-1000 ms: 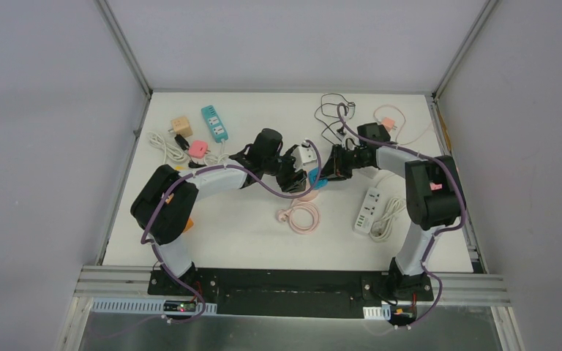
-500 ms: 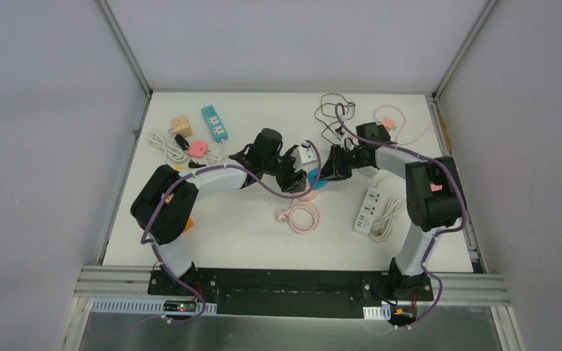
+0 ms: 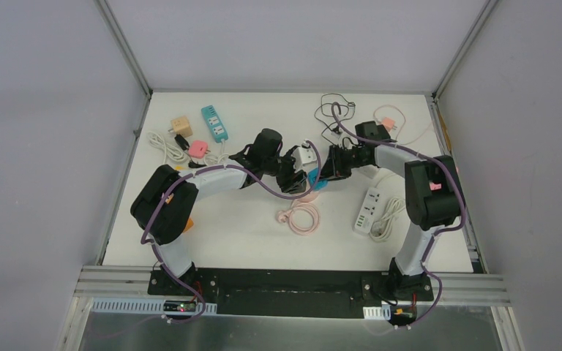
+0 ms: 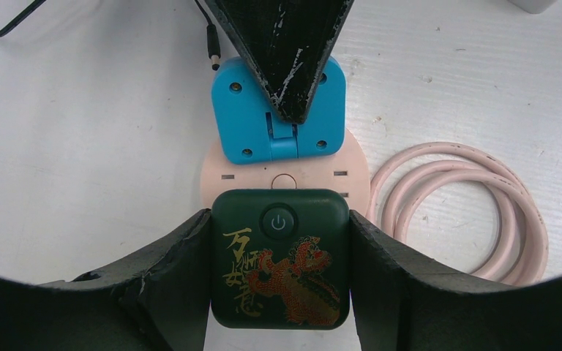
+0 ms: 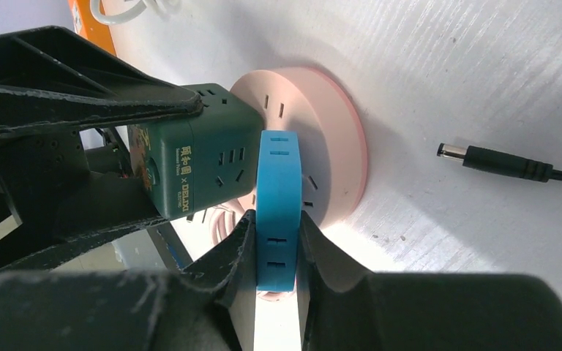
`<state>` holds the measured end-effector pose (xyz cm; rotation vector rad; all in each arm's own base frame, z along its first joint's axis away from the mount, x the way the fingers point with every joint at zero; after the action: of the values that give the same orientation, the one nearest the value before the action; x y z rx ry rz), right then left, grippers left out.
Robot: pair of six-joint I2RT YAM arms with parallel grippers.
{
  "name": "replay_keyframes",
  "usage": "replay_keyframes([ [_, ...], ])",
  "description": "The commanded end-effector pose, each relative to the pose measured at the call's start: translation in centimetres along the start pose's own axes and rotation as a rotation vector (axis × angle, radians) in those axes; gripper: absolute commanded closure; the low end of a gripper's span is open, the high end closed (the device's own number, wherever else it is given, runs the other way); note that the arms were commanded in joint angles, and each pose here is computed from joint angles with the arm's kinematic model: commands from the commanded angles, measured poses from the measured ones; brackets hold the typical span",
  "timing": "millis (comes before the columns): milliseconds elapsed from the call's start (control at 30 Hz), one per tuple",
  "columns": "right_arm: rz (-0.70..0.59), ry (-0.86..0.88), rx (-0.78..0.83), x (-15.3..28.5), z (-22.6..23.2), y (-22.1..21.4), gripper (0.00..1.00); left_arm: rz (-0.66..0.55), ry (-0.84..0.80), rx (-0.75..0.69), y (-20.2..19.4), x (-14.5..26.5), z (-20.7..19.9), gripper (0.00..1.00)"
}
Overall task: Pull the plug off the socket
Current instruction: Remove the plug from the socket.
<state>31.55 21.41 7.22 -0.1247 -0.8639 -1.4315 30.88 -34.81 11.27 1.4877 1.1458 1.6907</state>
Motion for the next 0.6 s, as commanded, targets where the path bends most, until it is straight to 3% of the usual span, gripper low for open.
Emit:
replay_keyframes([
  [0,0.017,-0.001,0.009,-0.5,-0.4,0.1,1.00,0.075,-0.069,0.062,-3.1,0.2,-1.8,1.00],
  [267,-0.080,-0.031,-0.274,-0.5,-2.5,1.0,1.00,0.072,-0.073,0.059,-3.1,0.3,-1.9,1.00],
  [400,-0.074,-0.093,-0.213,-0.1,-3.1,0.8,1.00,0.074,-0.076,0.063,-3.1,0.2,-1.9,1.00],
  [567,-0.048,-0.222,0.015,0.5,-2.5,1.0,1.00,0.074,-0.082,0.061,-3.1,0.2,-1.9,1.00],
])
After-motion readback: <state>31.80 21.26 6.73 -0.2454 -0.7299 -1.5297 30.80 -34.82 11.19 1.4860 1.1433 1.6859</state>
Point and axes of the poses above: each gripper's point midway between its finger pads, its own x axis back along the fingers, its own z axis along the line the jaws close on, y = z × x, the point moved 1 cm from there along x, back along the fingers, and after that the axes turned 7 degrees about x, right-handed, at the moved point
